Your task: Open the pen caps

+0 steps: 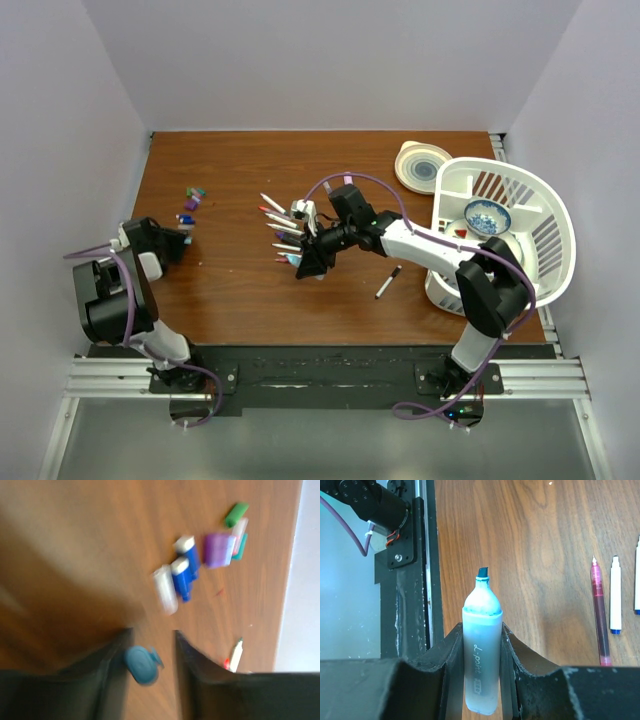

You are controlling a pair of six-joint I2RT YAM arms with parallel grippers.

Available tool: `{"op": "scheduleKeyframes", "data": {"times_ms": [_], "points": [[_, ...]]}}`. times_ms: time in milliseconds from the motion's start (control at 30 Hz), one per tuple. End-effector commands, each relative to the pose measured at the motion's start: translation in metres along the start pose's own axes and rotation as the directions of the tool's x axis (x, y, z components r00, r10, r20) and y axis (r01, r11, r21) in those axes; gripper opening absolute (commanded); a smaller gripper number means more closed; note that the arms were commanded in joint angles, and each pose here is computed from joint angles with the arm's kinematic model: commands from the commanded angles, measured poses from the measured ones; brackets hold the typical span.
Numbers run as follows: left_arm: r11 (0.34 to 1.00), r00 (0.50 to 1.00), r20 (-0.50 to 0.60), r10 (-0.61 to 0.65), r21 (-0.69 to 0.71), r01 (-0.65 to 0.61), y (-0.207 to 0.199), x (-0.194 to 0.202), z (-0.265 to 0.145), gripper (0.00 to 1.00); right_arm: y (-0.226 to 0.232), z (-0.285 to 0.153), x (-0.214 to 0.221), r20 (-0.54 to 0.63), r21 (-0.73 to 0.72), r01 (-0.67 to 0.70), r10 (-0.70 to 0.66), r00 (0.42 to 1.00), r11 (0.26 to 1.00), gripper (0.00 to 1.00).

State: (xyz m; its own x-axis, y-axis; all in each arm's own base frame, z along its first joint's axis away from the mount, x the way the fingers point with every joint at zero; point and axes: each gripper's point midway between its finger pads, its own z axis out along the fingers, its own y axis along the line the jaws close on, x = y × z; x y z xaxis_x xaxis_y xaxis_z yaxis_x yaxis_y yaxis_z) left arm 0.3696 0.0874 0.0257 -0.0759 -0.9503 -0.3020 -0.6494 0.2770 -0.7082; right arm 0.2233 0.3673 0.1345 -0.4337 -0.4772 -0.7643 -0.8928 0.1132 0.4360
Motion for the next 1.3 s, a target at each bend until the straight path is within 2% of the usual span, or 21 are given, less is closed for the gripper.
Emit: {"op": "scheduleKeyframes", "data": {"times_ms": [0, 100, 267, 400, 533, 633, 767, 933, 1067, 1167, 1267], "points": [[0.996, 0.998, 0.045, 0.049, 0.073, -0.053, -0.029, -0.028, 0.008, 0.6, 0.0, -0.003, -0.018, 0.024, 0.006, 0.065, -0.066, 0.998, 0.998, 0.0], [0.996, 0.998, 0.044, 0.053, 0.074, -0.056, -0.031, -0.034, 0.004, 0.69, -0.004, -0.002, -0.016, 0.009, 0.023, 0.069, -0.069, 0.998, 0.997, 0.0], [0.989, 0.997, 0.044, 0.07, 0.13, -0.075, -0.049, -0.044, -0.016, 0.72, -0.009, 0.0, -0.007, -0.034, 0.044, 0.09, -0.088, 0.996, 0.995, 0.0], [0.96, 0.987, 0.058, 0.149, 0.231, -0.159, -0.079, -0.046, -0.049, 0.75, -0.015, 0.008, 0.012, -0.139, 0.094, 0.21, -0.196, 0.971, 0.973, 0.0], [0.91, 0.967, 0.059, 0.248, 0.329, -0.253, -0.093, -0.031, -0.079, 0.76, -0.018, 0.024, 0.031, -0.247, 0.119, 0.291, -0.256, 0.935, 0.949, 0.0], [0.877, 0.941, 0.077, 0.329, 0.345, -0.335, -0.087, -0.021, -0.095, 0.77, -0.022, 0.032, 0.041, -0.314, 0.135, 0.34, -0.286, 0.905, 0.931, 0.01], [0.841, 0.91, 0.067, 0.408, 0.361, -0.404, -0.076, 0.003, -0.107, 0.77, -0.027, 0.035, 0.049, -0.344, 0.133, 0.344, -0.282, 0.895, 0.929, 0.02], [0.78, 0.862, 0.091, 0.499, 0.385, -0.493, -0.088, 0.02, -0.124, 0.79, -0.03, 0.036, 0.055, -0.363, 0.128, 0.344, -0.279, 0.889, 0.93, 0.03], [0.761, 0.85, 0.114, 0.515, 0.394, -0.515, -0.091, 0.023, -0.132, 0.79, -0.041, 0.041, 0.067, -0.416, 0.147, 0.358, -0.271, 0.868, 0.922, 0.05], [0.755, 0.848, 0.086, 0.523, 0.416, -0.507, -0.092, 0.029, -0.131, 0.79, -0.051, 0.044, 0.071, -0.451, 0.177, 0.386, -0.275, 0.849, 0.905, 0.07], [0.735, 0.84, 0.055, 0.539, 0.455, -0.502, -0.094, 0.038, -0.134, 0.79, -0.068, 0.05, 0.077, -0.519, 0.236, 0.444, -0.275, 0.809, 0.864, 0.13]]}}
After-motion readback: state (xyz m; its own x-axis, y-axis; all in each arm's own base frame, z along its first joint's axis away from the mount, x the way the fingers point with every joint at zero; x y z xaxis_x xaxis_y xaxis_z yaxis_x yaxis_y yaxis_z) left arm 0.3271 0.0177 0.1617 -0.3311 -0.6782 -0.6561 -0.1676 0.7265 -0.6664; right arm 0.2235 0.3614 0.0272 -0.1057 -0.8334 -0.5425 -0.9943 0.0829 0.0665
